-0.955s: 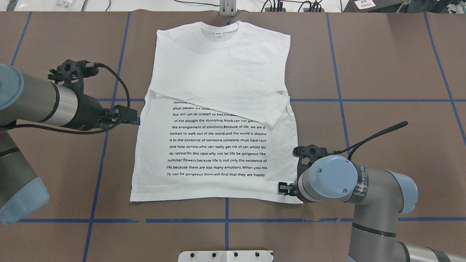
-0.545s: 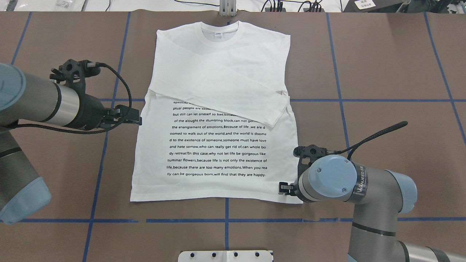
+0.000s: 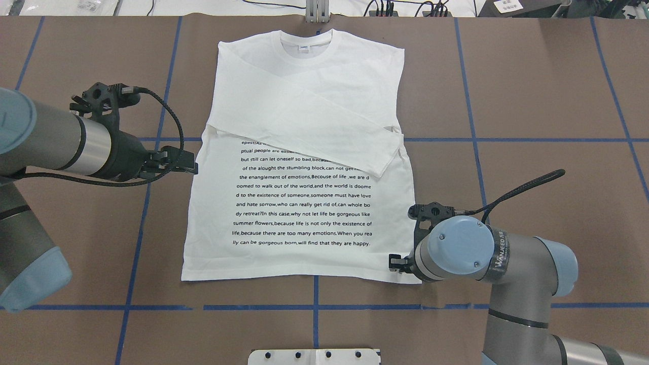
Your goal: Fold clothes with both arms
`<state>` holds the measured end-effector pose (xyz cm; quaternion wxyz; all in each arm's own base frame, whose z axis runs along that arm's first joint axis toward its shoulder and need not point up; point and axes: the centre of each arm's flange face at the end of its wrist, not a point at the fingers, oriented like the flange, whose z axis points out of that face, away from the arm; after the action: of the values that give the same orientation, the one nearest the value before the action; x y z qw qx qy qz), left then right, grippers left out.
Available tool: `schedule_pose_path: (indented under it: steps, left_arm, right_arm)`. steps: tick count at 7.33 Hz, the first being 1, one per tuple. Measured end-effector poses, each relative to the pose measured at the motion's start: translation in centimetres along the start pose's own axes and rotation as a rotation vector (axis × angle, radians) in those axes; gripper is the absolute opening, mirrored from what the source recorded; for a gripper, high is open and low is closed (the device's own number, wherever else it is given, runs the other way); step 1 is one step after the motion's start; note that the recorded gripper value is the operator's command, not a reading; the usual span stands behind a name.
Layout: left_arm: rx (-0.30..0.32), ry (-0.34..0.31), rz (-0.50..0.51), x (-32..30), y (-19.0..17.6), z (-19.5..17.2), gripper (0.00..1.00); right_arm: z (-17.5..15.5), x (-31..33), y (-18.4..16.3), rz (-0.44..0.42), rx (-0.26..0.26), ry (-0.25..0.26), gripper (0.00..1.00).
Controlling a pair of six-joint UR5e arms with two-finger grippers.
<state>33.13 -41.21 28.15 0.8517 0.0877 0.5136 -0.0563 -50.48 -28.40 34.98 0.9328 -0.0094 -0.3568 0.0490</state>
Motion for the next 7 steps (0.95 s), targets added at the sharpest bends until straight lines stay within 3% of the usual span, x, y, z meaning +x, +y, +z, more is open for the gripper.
schedule_pose_path:
  steps: [3, 7]
  left_arm:
    - [0.0, 0.0, 0.001, 0.0, 0.0, 0.0, 0.99]
    - [0.001, 0.001, -0.001, 0.0, 0.0, -0.1, 0.99]
  right_arm:
    - [-0.1, -0.1, 0.2, 0.013, -0.01, -0.004, 0.01]
    - [-1.1, -0.3, 0.3, 0.012, -0.013, -0.024, 0.0]
